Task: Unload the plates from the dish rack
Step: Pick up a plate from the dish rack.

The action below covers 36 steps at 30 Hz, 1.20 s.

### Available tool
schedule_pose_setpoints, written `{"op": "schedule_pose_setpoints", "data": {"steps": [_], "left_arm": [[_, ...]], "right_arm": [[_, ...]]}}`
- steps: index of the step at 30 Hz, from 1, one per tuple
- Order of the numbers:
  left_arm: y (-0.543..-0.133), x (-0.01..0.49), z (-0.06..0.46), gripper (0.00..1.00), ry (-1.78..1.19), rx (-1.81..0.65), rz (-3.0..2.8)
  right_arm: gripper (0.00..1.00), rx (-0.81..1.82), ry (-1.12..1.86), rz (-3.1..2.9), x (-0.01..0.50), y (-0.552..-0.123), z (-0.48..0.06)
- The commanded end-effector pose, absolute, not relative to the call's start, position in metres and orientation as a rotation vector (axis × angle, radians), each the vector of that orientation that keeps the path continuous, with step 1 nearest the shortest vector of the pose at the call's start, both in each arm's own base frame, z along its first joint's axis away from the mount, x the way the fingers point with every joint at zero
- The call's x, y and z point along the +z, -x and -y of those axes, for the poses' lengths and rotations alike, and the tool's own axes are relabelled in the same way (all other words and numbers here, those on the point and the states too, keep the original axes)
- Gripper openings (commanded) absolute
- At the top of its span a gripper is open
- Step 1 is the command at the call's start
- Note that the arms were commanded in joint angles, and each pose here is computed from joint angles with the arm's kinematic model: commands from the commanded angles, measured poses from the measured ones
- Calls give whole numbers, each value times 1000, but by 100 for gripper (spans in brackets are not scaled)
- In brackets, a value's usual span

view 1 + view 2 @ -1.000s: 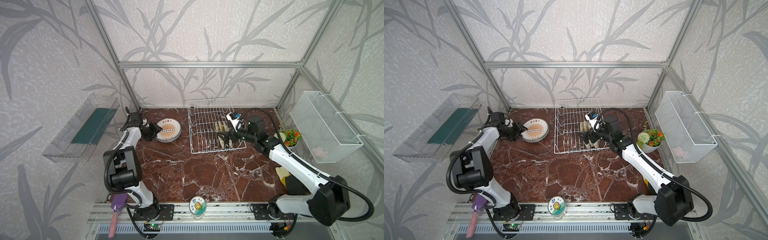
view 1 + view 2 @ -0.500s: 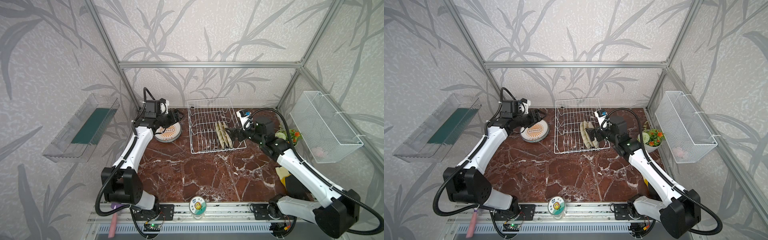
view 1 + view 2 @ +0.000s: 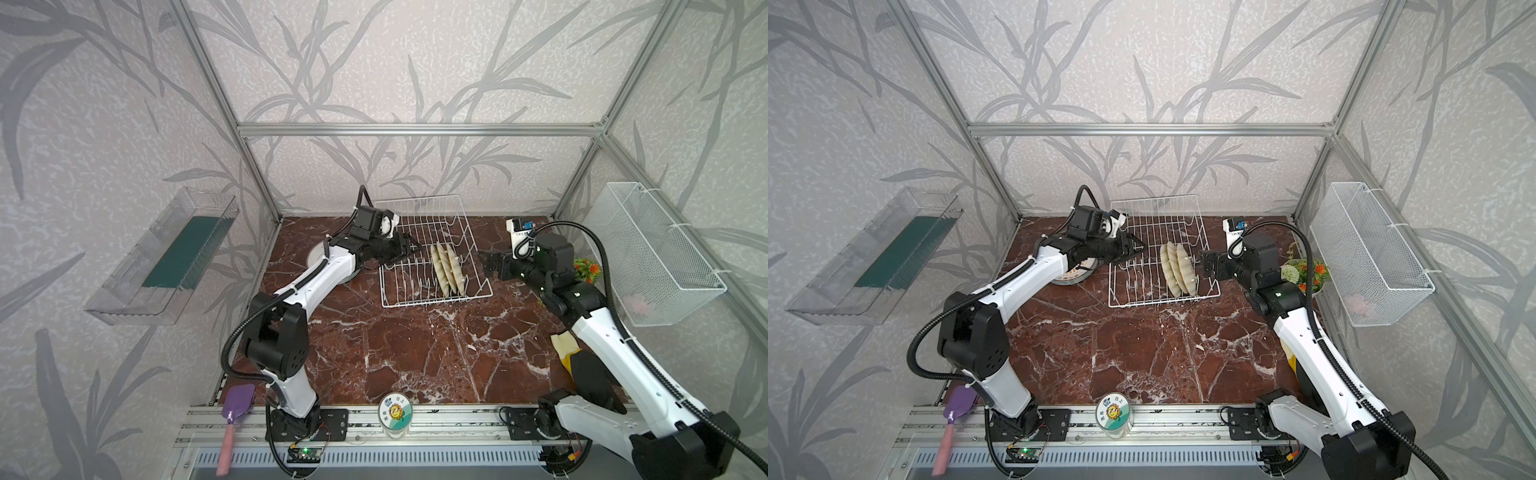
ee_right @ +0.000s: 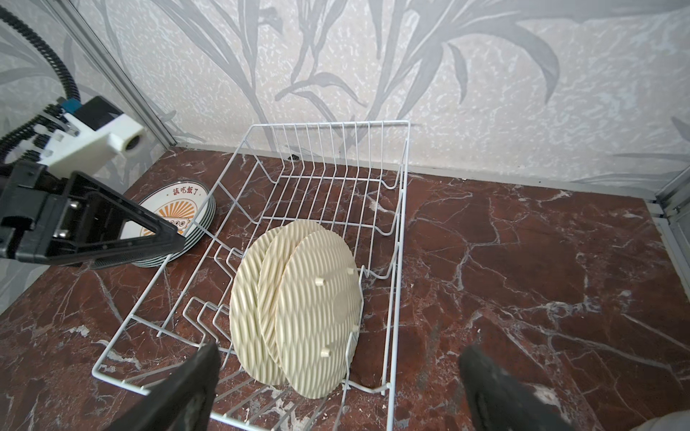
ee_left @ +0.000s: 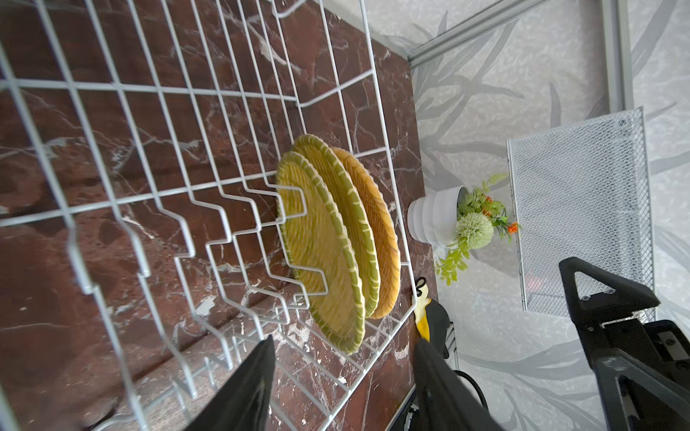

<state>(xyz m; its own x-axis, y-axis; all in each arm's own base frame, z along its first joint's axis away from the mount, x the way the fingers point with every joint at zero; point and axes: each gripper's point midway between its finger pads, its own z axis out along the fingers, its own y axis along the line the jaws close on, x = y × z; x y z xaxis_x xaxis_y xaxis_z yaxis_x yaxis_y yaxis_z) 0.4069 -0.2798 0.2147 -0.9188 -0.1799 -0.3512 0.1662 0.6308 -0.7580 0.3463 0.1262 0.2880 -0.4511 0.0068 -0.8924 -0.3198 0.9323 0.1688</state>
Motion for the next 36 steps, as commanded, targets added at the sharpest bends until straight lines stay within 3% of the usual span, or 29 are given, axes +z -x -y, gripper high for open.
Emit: {"op": "schedule_pose_setpoints", "data": {"steps": [1, 13, 17, 22, 36], "left_arm": [[-409, 226, 300, 57, -1, -1243, -2434], [-412, 195, 329, 34, -49, -1140, -2581], [-410, 192, 329, 34, -51, -1105, -2606], [-404, 190, 327, 42, -57, -1072, -2627], [-402, 168, 332, 38, -61, -1038, -2680]], "right_arm": [[99, 368, 210, -2018, 285, -341, -120], [99, 360, 213, -2006, 286, -344, -113], [99, 375, 196, -2008, 281, -346, -111], [99, 395, 180, -2022, 273, -348, -112], [99, 427, 178, -2026, 270, -349, -116]]}}
